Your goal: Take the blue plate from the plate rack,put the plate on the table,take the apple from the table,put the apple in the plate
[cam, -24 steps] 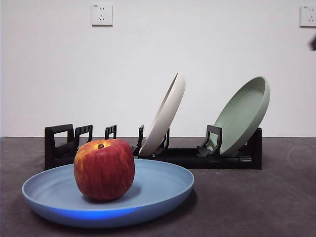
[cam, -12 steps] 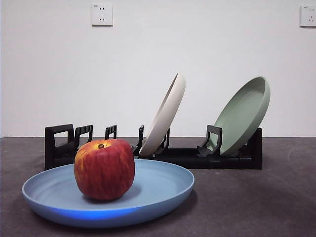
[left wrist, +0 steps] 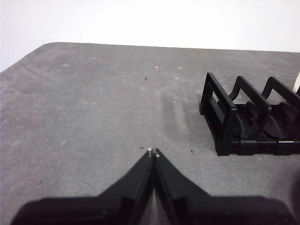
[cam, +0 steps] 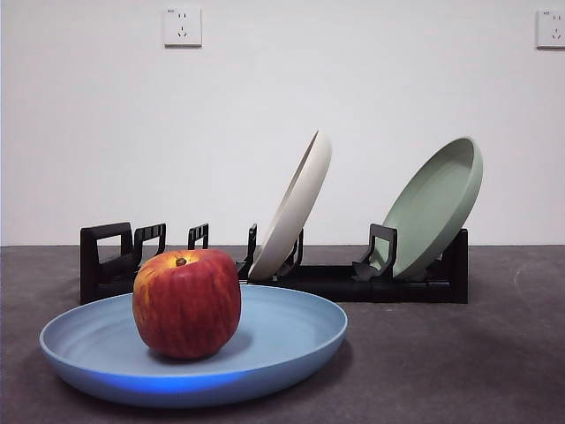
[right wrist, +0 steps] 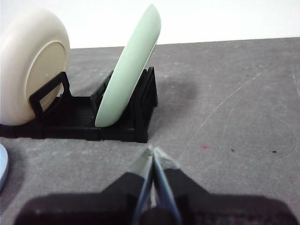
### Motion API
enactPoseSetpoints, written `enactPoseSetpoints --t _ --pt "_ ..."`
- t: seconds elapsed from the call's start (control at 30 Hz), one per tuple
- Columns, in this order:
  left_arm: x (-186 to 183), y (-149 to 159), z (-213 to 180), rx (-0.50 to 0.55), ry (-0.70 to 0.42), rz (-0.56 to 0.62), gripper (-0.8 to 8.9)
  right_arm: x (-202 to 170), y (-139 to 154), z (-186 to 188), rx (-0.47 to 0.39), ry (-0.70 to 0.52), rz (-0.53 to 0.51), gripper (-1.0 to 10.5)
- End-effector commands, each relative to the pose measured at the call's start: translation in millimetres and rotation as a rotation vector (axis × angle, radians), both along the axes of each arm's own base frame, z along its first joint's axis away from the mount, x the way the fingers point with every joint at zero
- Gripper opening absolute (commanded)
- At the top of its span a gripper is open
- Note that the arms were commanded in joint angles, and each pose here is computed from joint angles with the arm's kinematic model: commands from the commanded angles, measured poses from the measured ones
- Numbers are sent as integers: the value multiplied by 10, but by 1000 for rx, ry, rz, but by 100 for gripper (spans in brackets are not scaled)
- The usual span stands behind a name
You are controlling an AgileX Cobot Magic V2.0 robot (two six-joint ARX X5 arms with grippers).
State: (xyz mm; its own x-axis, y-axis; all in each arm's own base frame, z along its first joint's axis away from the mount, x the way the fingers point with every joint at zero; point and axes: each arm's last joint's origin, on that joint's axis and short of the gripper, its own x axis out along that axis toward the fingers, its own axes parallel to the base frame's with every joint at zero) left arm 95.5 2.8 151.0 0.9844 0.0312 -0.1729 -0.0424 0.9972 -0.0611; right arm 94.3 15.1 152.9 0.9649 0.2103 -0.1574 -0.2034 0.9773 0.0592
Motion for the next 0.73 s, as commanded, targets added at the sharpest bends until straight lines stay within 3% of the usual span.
enactPoseSetpoints --t 0.03,0.73 --pt "5 1 -41 3 8 -4 -2 4 -2 -48 40 25 -10 1" --pt "5 1 -41 3 8 -4 -2 6 -4 -49 36 26 -18 1"
